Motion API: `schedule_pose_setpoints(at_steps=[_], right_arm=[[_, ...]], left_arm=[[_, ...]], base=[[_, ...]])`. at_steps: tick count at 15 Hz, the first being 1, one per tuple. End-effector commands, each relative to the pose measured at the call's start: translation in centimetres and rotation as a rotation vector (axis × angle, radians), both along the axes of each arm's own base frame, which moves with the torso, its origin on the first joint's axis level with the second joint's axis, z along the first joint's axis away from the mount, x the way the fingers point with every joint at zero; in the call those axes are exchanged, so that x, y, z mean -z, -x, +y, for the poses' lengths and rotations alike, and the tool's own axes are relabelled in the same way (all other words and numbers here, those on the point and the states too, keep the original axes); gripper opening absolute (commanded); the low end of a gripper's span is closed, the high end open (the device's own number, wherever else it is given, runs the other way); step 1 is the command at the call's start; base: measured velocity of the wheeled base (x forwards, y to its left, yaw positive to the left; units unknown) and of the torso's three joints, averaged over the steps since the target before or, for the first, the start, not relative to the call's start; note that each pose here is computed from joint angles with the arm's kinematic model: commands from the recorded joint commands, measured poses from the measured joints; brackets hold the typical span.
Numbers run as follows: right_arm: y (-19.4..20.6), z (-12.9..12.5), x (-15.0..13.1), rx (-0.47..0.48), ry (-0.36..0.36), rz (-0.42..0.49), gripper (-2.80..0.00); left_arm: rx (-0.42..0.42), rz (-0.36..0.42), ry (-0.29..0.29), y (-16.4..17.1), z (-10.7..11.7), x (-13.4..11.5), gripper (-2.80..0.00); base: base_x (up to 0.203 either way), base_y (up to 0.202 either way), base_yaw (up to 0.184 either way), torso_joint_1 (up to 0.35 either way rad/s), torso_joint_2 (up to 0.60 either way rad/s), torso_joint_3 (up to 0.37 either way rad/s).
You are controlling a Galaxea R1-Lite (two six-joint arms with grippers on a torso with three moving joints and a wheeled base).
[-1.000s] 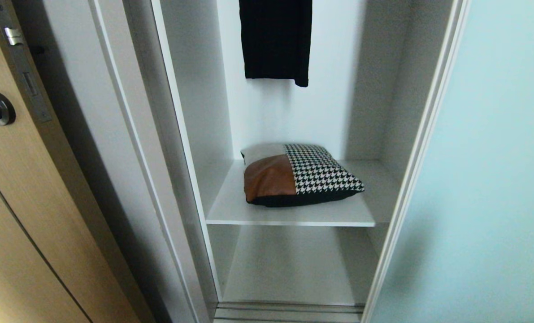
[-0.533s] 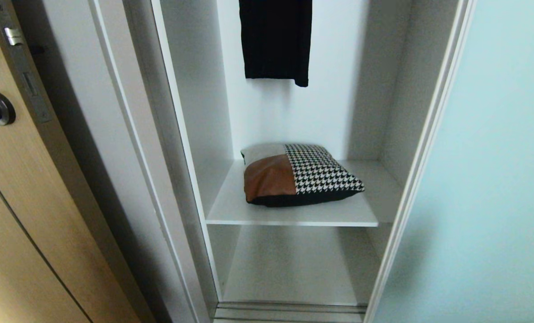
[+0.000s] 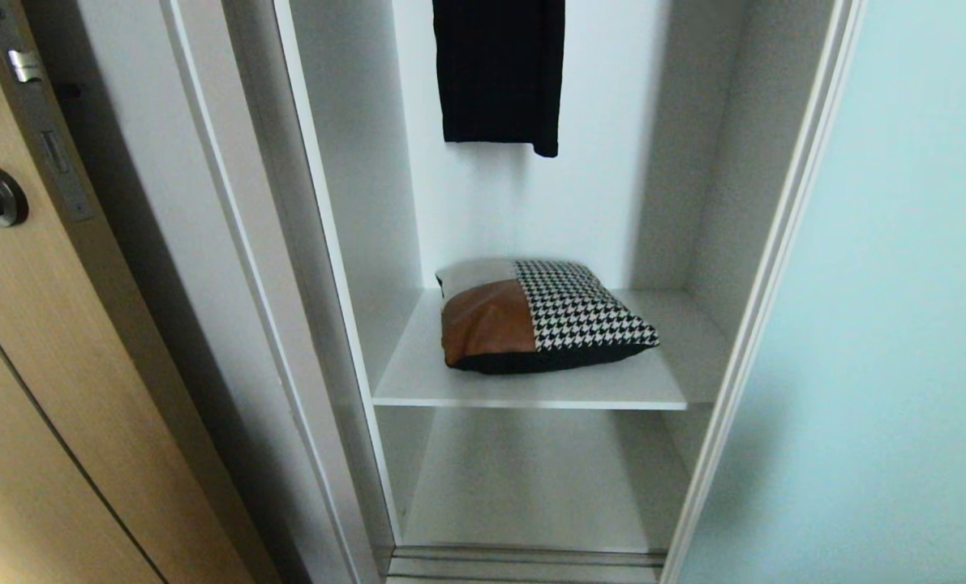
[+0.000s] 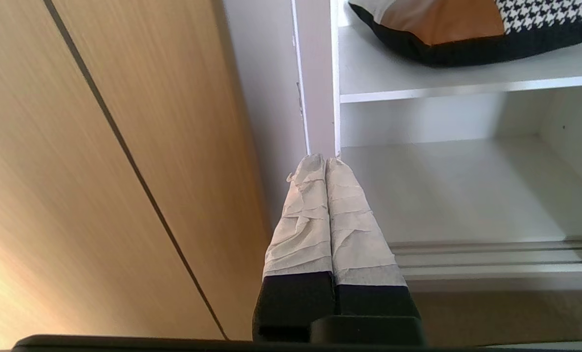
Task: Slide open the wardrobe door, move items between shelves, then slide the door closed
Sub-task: Open the door
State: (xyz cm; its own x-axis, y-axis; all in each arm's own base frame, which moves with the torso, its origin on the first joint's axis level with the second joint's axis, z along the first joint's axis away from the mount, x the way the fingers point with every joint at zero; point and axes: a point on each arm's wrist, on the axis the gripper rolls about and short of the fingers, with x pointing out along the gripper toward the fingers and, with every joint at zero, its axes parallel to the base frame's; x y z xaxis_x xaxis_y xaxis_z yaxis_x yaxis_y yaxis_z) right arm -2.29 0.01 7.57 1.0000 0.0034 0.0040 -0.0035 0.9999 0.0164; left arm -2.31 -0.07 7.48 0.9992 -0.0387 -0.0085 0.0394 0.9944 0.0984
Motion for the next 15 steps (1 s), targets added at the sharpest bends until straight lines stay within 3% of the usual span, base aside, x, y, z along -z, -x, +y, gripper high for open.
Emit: schedule_pose_setpoints(at_steps=[1, 15], right_arm=[[0.00, 0.00, 0.00, 0.000, 0.000, -0.001, -2.80], [-0.01, 0.01, -0.08, -0.005, 0.035, -0.006, -2.80]], left_arm=[[0.000, 0.007, 0.001, -0.02, 0.00, 0.06, -2.80], [0.000, 0.007, 0.001, -0.02, 0.00, 0.06, -2.80]], base=[[0.000, 0.000, 0.000, 0.000, 0.00, 0.000], [0.000, 0.000, 0.000, 0.000, 0.00, 0.000]])
